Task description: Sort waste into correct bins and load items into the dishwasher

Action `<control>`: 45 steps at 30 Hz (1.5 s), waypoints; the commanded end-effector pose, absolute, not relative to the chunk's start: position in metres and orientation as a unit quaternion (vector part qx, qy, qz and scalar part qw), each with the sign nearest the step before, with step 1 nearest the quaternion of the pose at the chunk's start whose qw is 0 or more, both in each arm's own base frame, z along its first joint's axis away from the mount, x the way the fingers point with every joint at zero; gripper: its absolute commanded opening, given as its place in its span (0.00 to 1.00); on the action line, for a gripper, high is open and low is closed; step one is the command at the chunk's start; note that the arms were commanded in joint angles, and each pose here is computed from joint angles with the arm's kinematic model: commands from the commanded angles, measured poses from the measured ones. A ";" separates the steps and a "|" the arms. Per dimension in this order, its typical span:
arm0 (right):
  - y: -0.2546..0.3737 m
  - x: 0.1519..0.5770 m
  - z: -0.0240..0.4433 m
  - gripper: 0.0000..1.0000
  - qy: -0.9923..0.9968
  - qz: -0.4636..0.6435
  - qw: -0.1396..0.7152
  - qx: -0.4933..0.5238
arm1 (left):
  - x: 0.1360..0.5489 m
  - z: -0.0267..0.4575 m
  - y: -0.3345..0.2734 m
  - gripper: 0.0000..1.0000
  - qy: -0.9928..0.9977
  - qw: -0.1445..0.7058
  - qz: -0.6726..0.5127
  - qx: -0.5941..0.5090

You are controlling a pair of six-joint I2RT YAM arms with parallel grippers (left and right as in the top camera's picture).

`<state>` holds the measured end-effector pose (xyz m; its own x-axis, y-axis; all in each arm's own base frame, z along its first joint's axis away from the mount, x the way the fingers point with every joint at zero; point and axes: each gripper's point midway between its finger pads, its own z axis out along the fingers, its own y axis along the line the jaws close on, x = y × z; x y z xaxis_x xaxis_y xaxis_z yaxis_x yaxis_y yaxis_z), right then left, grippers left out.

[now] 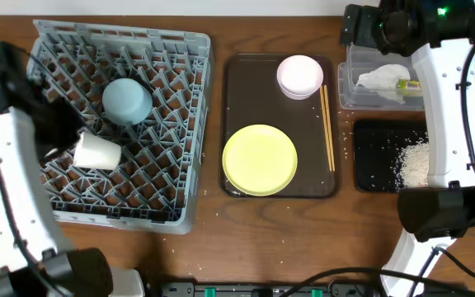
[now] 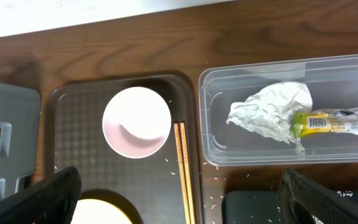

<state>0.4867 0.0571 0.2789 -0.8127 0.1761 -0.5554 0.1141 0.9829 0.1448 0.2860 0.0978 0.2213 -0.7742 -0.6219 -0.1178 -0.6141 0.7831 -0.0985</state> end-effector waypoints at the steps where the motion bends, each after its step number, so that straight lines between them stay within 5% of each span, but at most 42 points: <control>1: 0.061 0.486 0.277 0.99 0.951 0.053 0.294 0.075 | 0.281 0.190 0.101 0.08 0.947 0.030 -0.015 -0.319; 20: 0.061 0.486 0.277 0.99 0.951 0.053 0.294 0.075 | 0.289 0.123 0.121 0.08 0.939 0.031 -0.009 -0.343; 37: 0.061 0.486 0.277 0.99 0.951 0.053 0.294 0.075 | 0.299 0.165 0.132 0.08 0.928 0.094 0.008 -0.361; 39: 0.061 0.486 0.277 0.99 0.951 0.053 0.294 0.075 | 0.310 0.181 0.109 0.15 0.926 0.126 -0.064 -0.350; 42: 0.061 0.486 0.277 0.99 0.951 0.053 0.294 0.075 | 0.330 0.210 0.064 0.53 0.913 0.165 -0.200 -0.314; 45: 0.061 0.486 0.277 0.99 0.951 0.053 0.294 0.075 | 0.350 0.232 0.028 0.62 0.905 0.203 -0.280 -0.246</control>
<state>0.4866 0.0571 0.2789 -0.8129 0.1761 -0.5551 0.1141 0.9829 0.1447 0.3307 0.0792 0.1986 -0.7375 -0.6379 -0.2220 -0.5335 0.7517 -0.3876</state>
